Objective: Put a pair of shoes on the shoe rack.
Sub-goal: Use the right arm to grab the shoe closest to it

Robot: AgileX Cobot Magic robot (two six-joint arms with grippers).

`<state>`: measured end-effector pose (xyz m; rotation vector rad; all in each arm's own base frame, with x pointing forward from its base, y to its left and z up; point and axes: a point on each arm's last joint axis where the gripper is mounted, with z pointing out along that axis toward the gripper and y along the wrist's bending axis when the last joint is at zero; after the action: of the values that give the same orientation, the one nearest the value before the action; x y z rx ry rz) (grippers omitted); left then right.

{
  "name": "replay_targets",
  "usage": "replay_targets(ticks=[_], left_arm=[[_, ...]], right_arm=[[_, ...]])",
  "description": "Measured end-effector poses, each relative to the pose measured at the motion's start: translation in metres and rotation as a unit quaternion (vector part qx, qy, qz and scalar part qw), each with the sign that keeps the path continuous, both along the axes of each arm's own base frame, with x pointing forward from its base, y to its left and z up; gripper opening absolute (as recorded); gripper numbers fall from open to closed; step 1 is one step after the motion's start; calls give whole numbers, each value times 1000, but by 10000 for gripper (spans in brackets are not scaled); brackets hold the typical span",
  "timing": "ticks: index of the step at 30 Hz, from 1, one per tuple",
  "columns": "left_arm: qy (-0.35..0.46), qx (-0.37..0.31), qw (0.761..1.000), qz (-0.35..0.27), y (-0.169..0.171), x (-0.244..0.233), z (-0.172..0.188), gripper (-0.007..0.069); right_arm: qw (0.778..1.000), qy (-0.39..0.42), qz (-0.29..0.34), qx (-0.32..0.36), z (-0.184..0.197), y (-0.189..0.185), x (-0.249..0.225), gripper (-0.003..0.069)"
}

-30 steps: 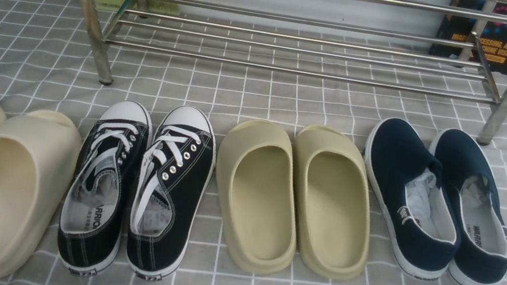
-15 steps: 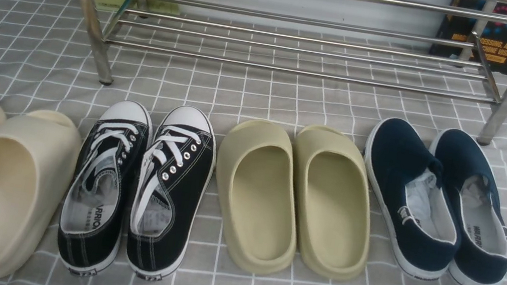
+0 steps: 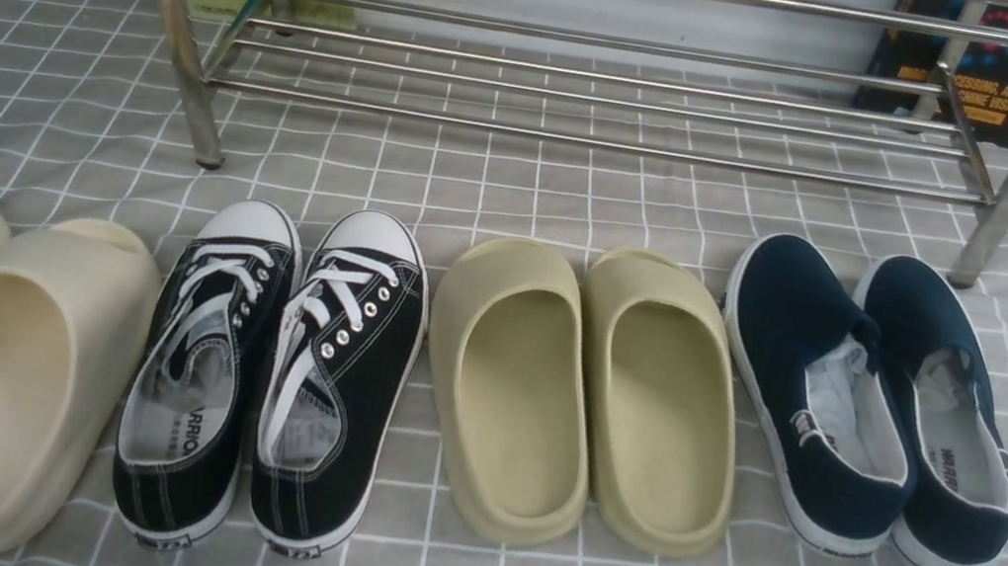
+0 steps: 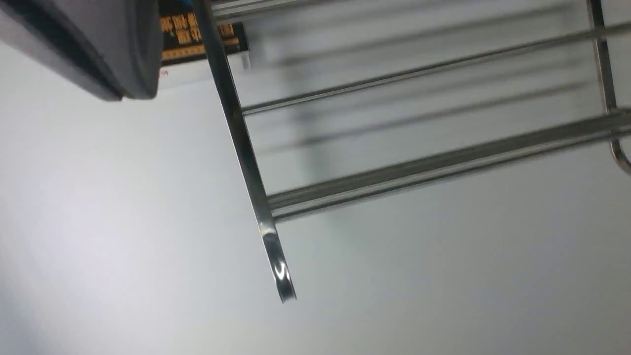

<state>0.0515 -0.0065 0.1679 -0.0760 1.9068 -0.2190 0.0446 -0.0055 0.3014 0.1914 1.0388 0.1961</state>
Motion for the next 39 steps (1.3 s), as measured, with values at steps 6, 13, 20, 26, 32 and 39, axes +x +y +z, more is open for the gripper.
replay_targets(ticks=[6, 13, 20, 26, 32, 39], left_arm=[[0, 0, 1000, 0, 0, 0, 0, 239], [0, 0, 1000, 0, 0, 0, 0, 239], [0, 0, 1000, 0, 0, 0, 0, 239], [0, 0, 1000, 0, 0, 0, 0, 239], [0, 0, 1000, 0, 0, 0, 0, 239], [0, 0, 1000, 0, 0, 0, 0, 239]], right_arm=[[968, 244, 20, -53, 54, 5, 72, 7], [813, 570, 101, -70, 16, 24, 168, 16], [731, 637, 184, -165, 2, 89, 221, 140], [665, 695, 180, -204, -41, 122, 256, 400], [616, 739, 174, -212, -93, 132, 275, 374], [606, 752, 173, -192, -105, 136, 281, 46]])
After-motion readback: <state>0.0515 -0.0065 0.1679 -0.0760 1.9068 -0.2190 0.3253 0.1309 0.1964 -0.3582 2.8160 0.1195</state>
